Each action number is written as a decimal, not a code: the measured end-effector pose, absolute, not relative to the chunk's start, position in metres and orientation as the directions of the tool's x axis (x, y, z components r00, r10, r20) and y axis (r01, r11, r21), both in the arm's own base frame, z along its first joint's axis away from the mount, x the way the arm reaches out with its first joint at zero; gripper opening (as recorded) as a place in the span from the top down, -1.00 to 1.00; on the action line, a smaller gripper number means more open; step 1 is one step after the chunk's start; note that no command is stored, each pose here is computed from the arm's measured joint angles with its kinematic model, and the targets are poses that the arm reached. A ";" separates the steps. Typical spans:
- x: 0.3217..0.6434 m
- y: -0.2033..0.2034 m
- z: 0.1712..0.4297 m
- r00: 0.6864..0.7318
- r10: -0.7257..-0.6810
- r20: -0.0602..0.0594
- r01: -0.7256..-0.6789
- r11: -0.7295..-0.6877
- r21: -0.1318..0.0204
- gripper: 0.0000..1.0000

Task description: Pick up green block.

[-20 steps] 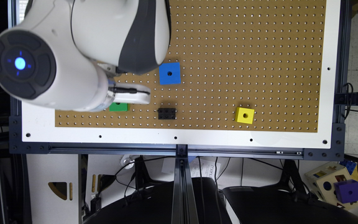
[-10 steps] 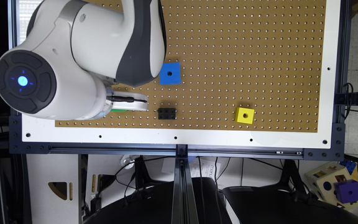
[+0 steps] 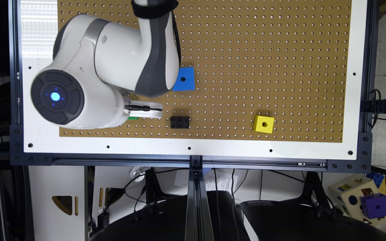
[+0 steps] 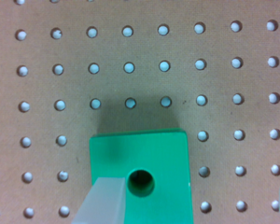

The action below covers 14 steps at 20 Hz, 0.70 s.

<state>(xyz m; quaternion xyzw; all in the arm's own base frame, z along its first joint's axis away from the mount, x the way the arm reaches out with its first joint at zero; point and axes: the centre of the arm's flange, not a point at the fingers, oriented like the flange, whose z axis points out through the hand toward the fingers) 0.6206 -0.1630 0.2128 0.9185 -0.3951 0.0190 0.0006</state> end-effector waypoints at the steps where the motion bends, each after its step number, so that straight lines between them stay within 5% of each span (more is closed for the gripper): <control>1: 0.621 -0.163 0.207 0.687 -0.726 0.037 -0.726 -0.688 -0.015 -1.00; 9: 0.623 -0.196 0.208 0.689 -0.722 0.059 -0.723 -0.691 -0.020 -1.00; 14: 0.627 -0.197 0.205 0.691 -0.720 0.060 -0.720 -0.693 -0.022 -1.00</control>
